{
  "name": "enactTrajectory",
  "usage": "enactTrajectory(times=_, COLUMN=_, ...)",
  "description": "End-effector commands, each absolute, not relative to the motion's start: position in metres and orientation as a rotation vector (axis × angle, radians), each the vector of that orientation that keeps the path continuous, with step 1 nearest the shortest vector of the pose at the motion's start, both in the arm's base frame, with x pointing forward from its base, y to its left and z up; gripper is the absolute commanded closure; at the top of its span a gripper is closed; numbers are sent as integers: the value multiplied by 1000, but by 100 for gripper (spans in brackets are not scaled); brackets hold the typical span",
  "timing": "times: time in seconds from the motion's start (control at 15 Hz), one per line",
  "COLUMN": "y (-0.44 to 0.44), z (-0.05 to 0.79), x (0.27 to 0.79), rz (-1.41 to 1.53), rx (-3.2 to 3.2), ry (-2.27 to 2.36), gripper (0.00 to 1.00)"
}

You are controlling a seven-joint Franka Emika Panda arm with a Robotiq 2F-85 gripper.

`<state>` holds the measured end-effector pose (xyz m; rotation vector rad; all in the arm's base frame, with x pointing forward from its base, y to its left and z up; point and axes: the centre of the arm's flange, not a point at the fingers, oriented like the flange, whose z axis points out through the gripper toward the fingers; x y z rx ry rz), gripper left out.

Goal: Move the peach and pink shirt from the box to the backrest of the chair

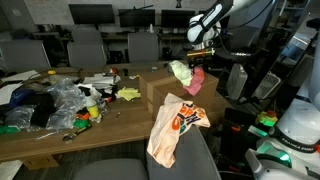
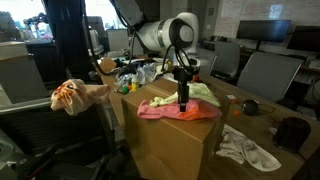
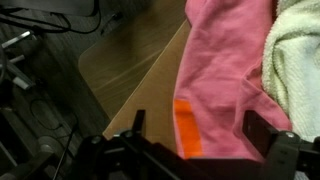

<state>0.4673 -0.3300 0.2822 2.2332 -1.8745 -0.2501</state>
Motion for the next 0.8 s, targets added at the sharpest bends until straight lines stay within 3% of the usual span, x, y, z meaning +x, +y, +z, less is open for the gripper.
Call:
enactTrajectory(times=0.0, y=-335, z=269, x=460, rz=-285, rx=2249, ry=-1933, gripper=0)
enactTrajectory(times=0.73, y=-345, z=247, x=458, rz=-352, rx=2199, ry=-1996, gripper=0)
